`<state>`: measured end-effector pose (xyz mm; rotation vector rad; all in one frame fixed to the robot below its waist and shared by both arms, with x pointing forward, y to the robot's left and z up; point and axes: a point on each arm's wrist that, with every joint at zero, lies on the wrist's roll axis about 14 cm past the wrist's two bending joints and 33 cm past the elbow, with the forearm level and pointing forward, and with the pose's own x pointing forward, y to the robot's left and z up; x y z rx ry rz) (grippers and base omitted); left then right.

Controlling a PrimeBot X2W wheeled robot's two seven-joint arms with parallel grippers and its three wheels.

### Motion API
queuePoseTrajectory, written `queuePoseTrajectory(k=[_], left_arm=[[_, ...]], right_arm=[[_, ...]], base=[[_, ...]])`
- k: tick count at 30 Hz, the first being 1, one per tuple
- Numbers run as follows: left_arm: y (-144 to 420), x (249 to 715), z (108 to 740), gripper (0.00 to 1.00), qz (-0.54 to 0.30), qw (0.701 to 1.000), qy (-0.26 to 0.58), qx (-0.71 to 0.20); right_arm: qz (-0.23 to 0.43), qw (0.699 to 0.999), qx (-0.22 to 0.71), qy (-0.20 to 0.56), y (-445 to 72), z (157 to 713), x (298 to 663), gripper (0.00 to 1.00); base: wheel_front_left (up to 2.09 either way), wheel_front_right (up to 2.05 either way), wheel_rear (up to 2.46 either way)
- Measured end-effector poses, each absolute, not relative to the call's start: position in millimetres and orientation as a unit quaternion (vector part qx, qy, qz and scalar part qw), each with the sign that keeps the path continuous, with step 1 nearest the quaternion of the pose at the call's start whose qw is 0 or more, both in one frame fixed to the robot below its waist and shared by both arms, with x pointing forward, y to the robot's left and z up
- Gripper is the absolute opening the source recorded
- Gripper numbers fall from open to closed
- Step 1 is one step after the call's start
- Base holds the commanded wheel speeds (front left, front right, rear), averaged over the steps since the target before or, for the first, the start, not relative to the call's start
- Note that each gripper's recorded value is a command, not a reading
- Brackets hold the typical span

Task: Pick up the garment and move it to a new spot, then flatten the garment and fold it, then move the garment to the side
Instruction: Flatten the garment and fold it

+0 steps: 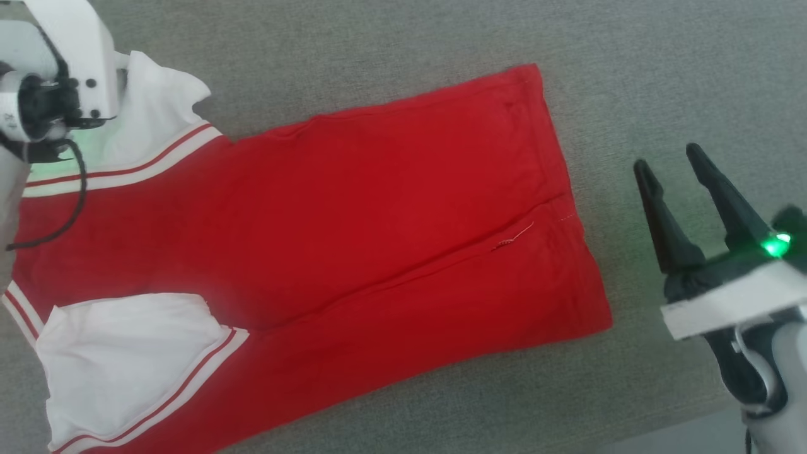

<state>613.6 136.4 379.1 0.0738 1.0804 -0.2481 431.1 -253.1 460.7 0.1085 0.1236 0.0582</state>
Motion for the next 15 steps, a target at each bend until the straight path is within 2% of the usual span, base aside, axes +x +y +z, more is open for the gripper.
queuePoseTrajectory(k=[1, 10, 15], left_arm=[[133.7, 611.9, 377.2, 0.0, -0.122, 0.848, 0.515, 0.034], [123.7, 610.4, 376.7, 0.0, -0.137, 0.854, 0.501, 0.027], [125.8, 610.8, 378.3, 0.0, -0.136, 0.857, 0.497, 0.026]], right_arm=[[0.045, 0.993, 0.058, 0.088, -246.4, 454.7, 436.5, 1.0], [0.124, 0.977, 0.033, 0.169, -217.3, 449.9, 488.3, 1.0], [0.155, 0.958, 0.008, 0.241, -200.7, 430.4, 512.7, 1.0]], base=[[0.0, 0.0, 0.0], [0.0, 0.0, 0.0], [0.0, 0.0, 0.0]])
